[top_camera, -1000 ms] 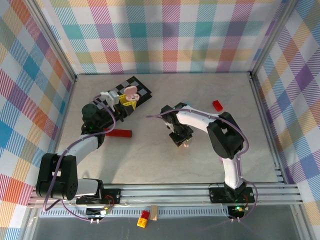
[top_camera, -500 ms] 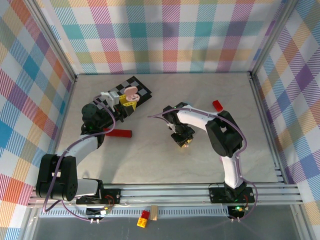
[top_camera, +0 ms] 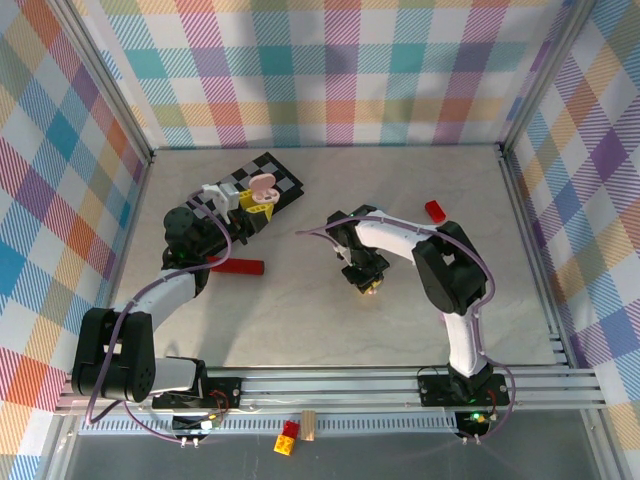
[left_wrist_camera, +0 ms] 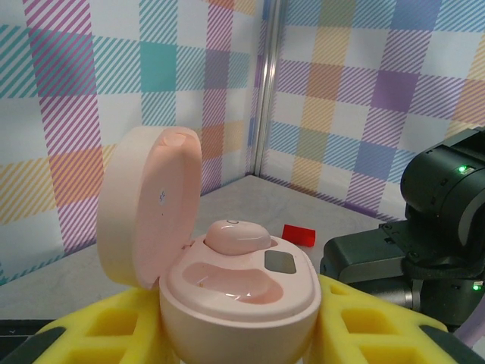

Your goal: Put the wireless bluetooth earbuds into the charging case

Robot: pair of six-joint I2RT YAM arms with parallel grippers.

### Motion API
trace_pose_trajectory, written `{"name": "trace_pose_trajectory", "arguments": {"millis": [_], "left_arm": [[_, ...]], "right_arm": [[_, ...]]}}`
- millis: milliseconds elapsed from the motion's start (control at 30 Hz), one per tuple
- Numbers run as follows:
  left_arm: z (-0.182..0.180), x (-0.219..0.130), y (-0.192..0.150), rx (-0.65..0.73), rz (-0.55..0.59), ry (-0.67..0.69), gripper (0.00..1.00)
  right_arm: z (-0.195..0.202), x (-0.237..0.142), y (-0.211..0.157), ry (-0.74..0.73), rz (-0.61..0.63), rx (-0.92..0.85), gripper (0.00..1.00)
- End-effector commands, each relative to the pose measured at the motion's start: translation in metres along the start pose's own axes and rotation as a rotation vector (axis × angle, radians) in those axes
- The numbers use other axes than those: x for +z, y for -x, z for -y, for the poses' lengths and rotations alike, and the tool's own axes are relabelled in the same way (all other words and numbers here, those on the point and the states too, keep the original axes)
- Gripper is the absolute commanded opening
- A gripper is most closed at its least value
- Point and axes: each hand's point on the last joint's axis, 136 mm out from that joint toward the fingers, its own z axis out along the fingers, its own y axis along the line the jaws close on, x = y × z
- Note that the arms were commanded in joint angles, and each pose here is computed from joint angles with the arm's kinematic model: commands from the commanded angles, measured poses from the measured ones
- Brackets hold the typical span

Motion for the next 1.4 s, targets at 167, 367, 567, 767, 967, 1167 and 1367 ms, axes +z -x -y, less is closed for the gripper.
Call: {"name": "trace_pose_trajectory", "arguments": {"millis": [167,367,567,767,967,1167,1367], "left_arm": [[0.015,0.001,0.013,0.077,0.04,-0.024,0.38],[0.029,0.014,0.015,0.122,0.05,-0.026,0.37],[0.043,0.037,0.01,0.136,0.081,-0.039,0.37],[0.055,0.057,0.01,0.183,0.08,-0.038,0.37],[0.07,0.073,-0.001,0.222,0.042,-0.043,0.37],[0.092,0.089,-0.016,0.264,0.006,-0.071,0.37],[0.106,0.098,-0.023,0.297,-0.004,-0.122,0.37]], "right_arm": [[-0.001,-0.044,0.013,0.124,0.234,0.092,0.18],[-0.004,-0.101,0.025,0.307,0.504,0.149,0.17],[-0.01,-0.178,0.027,0.544,0.786,0.171,0.19],[-0.008,-0.232,0.022,0.747,0.955,0.169,0.19],[-0.012,-0.272,0.014,0.856,1.042,0.127,0.19],[-0.02,-0.3,0.007,0.953,1.082,0.071,0.19],[-0.028,-0.32,0.005,1.034,1.1,0.005,0.19]]}}
